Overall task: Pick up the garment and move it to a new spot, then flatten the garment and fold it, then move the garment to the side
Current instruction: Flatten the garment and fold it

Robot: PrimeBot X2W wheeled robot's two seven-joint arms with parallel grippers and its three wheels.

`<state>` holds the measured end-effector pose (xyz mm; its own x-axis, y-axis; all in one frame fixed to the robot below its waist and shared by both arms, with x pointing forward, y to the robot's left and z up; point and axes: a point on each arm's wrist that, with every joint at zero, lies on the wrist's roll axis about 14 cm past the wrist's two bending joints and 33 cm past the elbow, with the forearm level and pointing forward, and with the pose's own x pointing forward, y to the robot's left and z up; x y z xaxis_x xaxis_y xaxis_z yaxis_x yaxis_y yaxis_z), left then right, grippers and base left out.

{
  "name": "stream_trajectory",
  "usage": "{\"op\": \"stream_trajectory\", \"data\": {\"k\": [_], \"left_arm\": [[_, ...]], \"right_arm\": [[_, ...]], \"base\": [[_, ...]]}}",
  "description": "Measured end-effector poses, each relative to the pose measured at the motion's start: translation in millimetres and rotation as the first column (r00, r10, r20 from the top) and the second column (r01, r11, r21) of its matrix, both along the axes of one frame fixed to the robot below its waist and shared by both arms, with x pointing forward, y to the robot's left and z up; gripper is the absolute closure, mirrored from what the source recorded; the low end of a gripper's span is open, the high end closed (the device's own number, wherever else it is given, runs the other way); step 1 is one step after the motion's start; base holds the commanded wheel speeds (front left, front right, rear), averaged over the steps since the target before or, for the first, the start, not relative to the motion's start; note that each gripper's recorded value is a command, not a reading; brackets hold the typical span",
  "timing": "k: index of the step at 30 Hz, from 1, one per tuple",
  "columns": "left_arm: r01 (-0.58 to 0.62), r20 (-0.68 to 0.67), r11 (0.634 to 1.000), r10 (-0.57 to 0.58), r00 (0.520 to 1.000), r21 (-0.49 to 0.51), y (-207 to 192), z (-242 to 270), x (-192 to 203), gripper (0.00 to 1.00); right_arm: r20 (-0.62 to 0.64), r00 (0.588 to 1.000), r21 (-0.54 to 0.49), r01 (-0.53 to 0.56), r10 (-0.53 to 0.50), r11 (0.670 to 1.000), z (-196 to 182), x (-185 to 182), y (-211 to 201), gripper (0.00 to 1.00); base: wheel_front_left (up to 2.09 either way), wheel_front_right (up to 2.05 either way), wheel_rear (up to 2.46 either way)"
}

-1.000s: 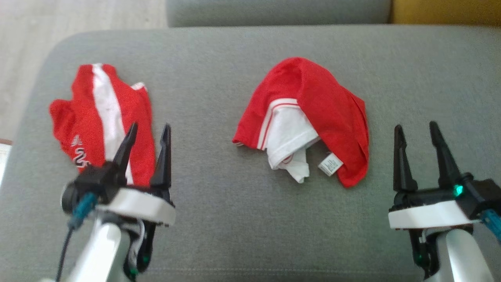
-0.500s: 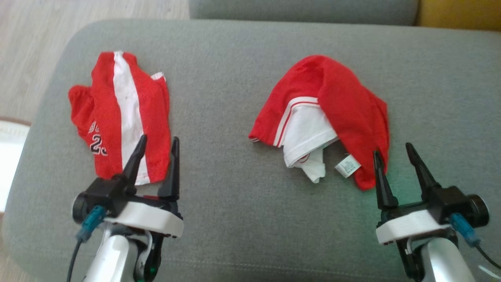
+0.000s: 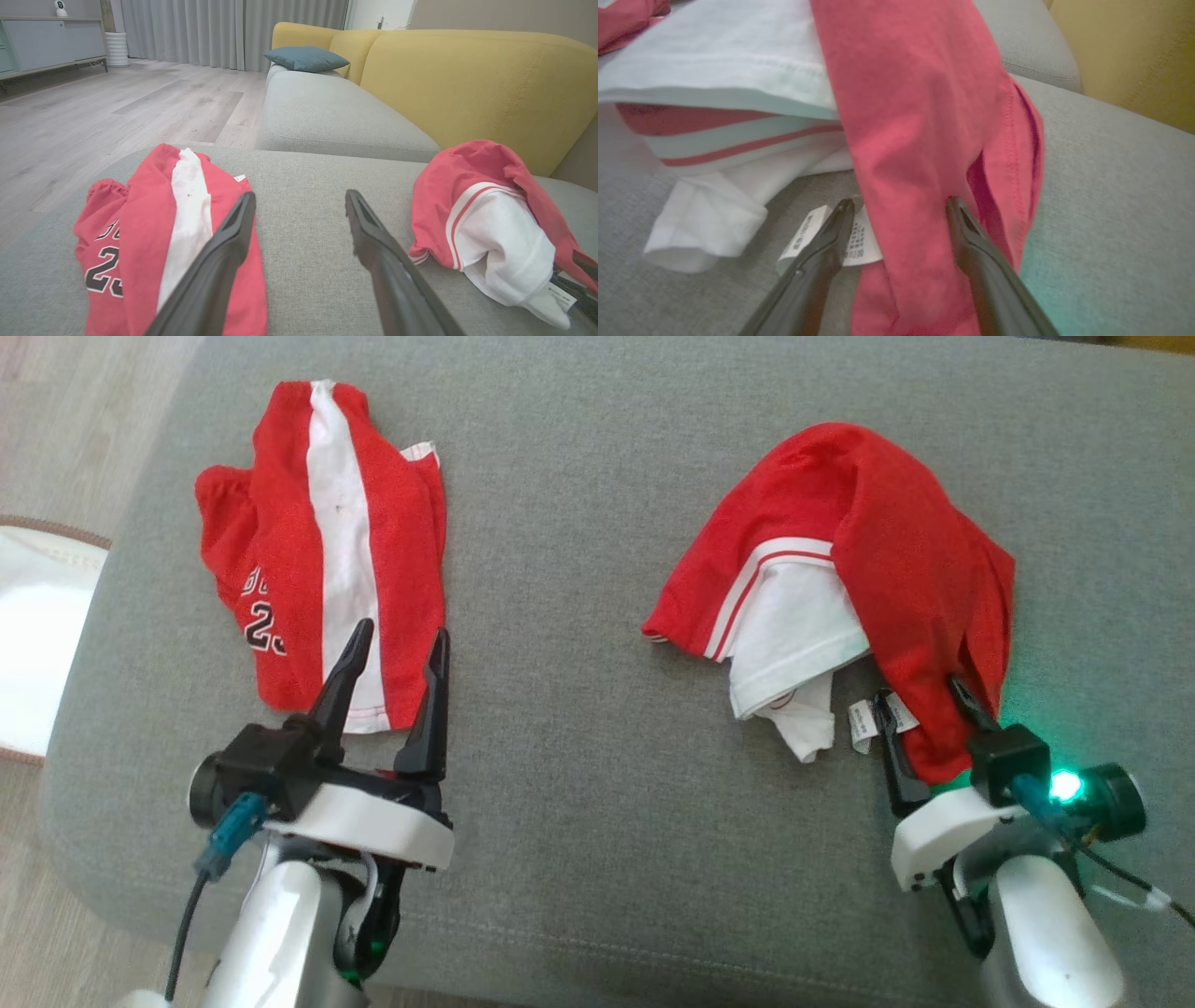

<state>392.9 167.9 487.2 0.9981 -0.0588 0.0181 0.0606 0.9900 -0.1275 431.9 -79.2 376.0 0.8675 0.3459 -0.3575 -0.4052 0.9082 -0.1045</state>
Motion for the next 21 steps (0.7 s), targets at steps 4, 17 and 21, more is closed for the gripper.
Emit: {"op": "stream_trajectory", "data": {"k": [4,17,21], "left_arm": [[-0.013,-0.006,1.0,0.013,1.0,0.004,6,-2,1,0.0],[0.047,0.033,0.999,-0.047,0.998,-0.012,-16,9,8,0.0],[0.074,0.061,0.997,-0.073,0.995,-0.018,-26,19,7,0.0]], "right_arm": [[-0.013,1.0,-0.044,0.005,-0.006,0.999,-6,6,-6,0.01],[0.229,0.973,0.001,0.026,-0.025,1.0,63,12,-17,1.0],[0.356,0.935,0.009,0.015,-0.017,1.0,106,3,-17,1.0]], "base": [[0.0,0.0,0.0],[0.0,0.0,0.0],[0.0,0.0,0.0]]}}
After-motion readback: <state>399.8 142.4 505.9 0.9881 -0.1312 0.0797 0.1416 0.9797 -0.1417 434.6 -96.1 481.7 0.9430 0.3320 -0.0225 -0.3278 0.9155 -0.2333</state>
